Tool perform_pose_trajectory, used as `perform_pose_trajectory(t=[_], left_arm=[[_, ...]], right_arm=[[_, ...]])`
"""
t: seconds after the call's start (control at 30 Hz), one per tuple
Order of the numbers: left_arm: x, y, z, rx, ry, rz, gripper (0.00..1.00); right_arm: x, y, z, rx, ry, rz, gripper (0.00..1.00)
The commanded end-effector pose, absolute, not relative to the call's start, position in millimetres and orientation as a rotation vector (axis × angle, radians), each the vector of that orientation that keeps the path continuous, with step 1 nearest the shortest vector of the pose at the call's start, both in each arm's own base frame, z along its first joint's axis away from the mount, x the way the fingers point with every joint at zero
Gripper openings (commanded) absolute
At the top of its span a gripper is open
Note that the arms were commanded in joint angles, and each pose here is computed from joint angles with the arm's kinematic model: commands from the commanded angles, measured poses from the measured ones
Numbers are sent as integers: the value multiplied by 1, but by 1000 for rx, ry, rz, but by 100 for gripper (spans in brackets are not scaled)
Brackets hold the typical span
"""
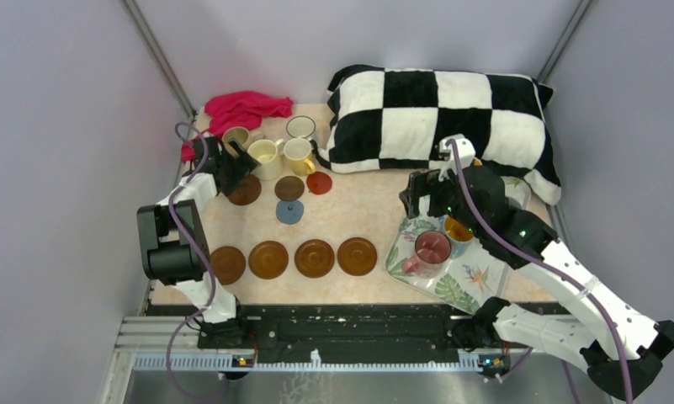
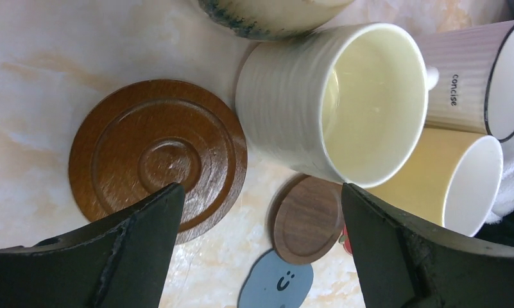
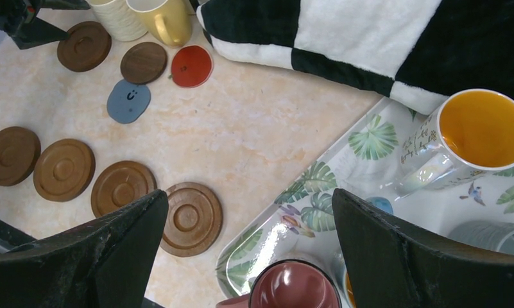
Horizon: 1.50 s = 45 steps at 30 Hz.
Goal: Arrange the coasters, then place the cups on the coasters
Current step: Move the coaster to the center of the board.
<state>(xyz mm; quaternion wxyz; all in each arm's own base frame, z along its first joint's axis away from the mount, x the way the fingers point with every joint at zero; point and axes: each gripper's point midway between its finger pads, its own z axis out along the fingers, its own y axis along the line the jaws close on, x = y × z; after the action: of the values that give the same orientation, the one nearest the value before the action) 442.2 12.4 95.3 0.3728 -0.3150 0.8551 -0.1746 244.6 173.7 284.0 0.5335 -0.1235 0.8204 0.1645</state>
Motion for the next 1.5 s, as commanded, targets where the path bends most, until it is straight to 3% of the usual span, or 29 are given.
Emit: perform_pose_trajectory(t=[0.0, 0.7, 1.47], left_arm=[[468, 6, 102, -799, 2127, -530, 98], [447, 11, 58, -871, 2199, -454, 98], [366, 31, 45, -1132, 2172, -249, 98]], right_arm=[[249, 179, 290, -302, 1920, 403, 99], [250, 183, 284, -317, 1935, 411, 99], [249, 191, 282, -336, 1943, 446, 99]])
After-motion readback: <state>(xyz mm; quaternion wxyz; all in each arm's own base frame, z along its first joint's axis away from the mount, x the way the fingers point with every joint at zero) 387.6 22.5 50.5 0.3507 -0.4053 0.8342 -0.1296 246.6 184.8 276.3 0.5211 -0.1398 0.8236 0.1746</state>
